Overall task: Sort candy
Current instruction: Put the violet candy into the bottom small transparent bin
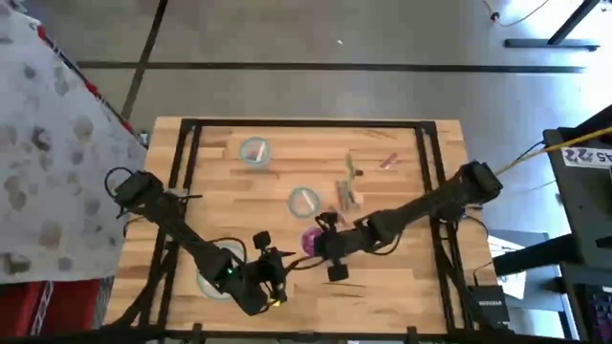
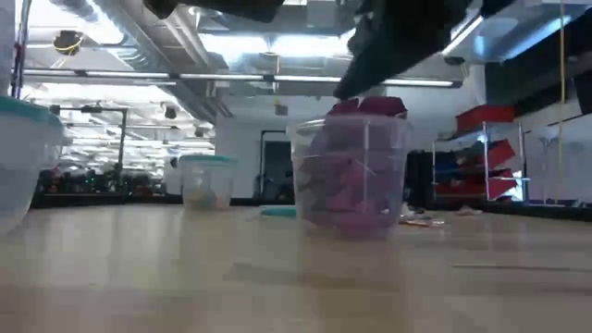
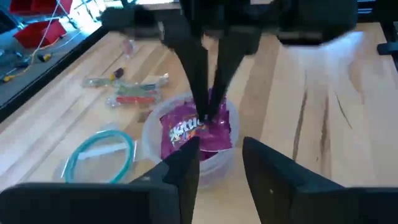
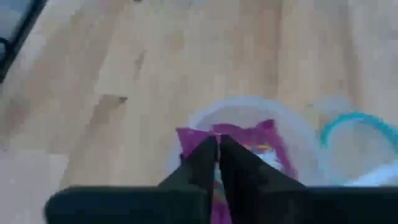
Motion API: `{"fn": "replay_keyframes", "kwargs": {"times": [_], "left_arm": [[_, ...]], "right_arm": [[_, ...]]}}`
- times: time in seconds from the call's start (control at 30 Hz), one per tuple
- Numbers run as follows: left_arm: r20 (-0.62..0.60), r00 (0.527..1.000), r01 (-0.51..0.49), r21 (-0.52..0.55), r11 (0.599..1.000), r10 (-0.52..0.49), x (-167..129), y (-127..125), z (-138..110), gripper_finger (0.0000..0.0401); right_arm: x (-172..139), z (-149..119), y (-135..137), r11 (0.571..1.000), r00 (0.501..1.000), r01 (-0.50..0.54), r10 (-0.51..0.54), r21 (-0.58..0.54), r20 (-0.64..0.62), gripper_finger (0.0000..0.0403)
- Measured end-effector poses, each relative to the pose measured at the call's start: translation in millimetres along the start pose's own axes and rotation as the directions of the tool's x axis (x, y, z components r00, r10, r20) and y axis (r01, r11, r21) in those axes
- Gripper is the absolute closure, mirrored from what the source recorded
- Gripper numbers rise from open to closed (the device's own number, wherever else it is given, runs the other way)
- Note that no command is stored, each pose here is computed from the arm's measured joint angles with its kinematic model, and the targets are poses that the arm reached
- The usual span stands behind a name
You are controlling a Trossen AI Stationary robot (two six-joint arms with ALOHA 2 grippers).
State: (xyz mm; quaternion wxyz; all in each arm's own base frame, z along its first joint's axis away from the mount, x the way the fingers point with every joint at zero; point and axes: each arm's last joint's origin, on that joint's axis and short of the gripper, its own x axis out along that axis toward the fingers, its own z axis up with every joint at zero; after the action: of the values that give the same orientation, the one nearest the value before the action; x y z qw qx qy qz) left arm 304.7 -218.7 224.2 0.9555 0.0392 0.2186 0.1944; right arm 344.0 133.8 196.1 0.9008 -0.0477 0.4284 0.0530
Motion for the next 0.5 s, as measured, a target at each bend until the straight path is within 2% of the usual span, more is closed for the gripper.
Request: {"fn": "replay_keyframes", "kwargs": {"times": [0.1, 0.27, 0.5], "left_arm": [[0.0, 1.0, 0.0, 0.0, 1.0, 0.0, 0, 0, 0, 0.0294], [-0.002, 1.0, 0.0, 0.004, 1.0, 0.0, 0, 0, 0, 0.0294], [-0.002, 1.0, -0.001, 0.003, 1.0, 0.001, 0, 0, 0, 0.0294]], "right_arm": [[15, -9, -3, 1.0, 0.997, 0.016, -0.015, 0.021, -0.069, 0.0397], [27, -12, -5, 0.999, 0.996, 0.016, -0.013, 0.032, -0.089, 0.0401], [9, 0, -5, 0.999, 0.998, -0.021, 0.023, 0.038, -0.063, 0.0402]]}}
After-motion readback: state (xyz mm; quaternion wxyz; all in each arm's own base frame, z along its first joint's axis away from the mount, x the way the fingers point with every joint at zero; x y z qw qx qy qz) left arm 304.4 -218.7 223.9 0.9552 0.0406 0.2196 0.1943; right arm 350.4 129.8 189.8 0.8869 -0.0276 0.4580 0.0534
